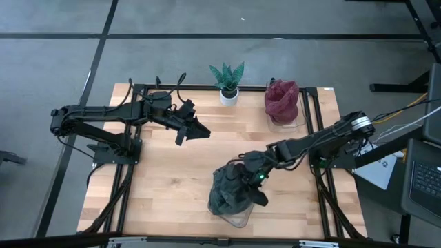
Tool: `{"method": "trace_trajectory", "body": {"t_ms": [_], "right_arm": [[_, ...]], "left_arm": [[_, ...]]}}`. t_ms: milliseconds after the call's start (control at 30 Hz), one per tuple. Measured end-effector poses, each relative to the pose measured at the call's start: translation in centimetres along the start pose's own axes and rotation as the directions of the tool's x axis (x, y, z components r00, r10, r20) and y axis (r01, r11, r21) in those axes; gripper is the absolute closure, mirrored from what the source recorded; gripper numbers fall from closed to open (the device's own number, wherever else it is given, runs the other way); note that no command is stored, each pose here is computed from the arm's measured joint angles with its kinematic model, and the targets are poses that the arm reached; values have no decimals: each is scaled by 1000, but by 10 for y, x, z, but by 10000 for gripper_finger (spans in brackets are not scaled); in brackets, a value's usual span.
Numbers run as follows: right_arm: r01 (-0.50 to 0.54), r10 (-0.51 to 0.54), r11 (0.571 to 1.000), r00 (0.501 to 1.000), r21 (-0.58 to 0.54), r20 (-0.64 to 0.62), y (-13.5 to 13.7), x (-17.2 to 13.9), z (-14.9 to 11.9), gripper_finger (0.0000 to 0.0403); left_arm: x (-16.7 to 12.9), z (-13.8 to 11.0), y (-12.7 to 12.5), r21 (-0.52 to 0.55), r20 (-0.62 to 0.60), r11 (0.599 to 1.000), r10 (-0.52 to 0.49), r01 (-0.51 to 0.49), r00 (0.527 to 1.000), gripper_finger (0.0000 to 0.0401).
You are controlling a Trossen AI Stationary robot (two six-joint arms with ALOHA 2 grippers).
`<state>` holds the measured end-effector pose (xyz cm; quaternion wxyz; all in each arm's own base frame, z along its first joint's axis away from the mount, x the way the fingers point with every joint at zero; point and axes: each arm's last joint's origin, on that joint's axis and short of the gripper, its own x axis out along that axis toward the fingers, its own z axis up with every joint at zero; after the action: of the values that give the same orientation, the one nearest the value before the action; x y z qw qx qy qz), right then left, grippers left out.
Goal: Pick & Place hat
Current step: Put the gray cap into the bottom middle transparent bin
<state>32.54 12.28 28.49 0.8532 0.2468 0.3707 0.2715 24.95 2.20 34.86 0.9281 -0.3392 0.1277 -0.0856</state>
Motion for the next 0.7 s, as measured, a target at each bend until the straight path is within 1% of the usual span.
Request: {"method": "trace_trajectory", "body": {"t_ms": [100, 167, 300, 400, 467, 567, 700], "right_arm": [[-10, 10, 1000, 1000, -18, 5, -7, 15, 1, 387], [5, -6, 1000, 1000, -17, -12, -16, 23, -1, 397], [97, -98, 995, 995, -5, -15, -34, 38, -4, 385], [139, -139, 990, 990, -5, -16, -47, 47, -5, 377], [141, -141, 990, 990, 0, -16, -53, 50, -5, 376], [114, -114, 993, 993, 31, -14, -55, 50, -3, 379], [87, -88, 995, 996, 53, 30, -44, 37, 4, 387]], "left_arm": [[0, 0, 0, 0, 0, 1000, 0, 0, 1000, 285], [0, 0, 0, 0, -1, 1000, -1, 1, 1000, 285], [0, 0, 0, -1, -2, 1000, 0, 0, 1000, 285], [0, 0, 0, -1, -3, 1000, 0, 0, 1000, 285], [0, 0, 0, -1, -3, 1000, -1, 1, 1000, 285], [0, 0, 0, 0, -4, 1000, -1, 1, 1000, 285], [0, 0, 0, 0, -3, 1000, -2, 2, 1000, 285]]}}
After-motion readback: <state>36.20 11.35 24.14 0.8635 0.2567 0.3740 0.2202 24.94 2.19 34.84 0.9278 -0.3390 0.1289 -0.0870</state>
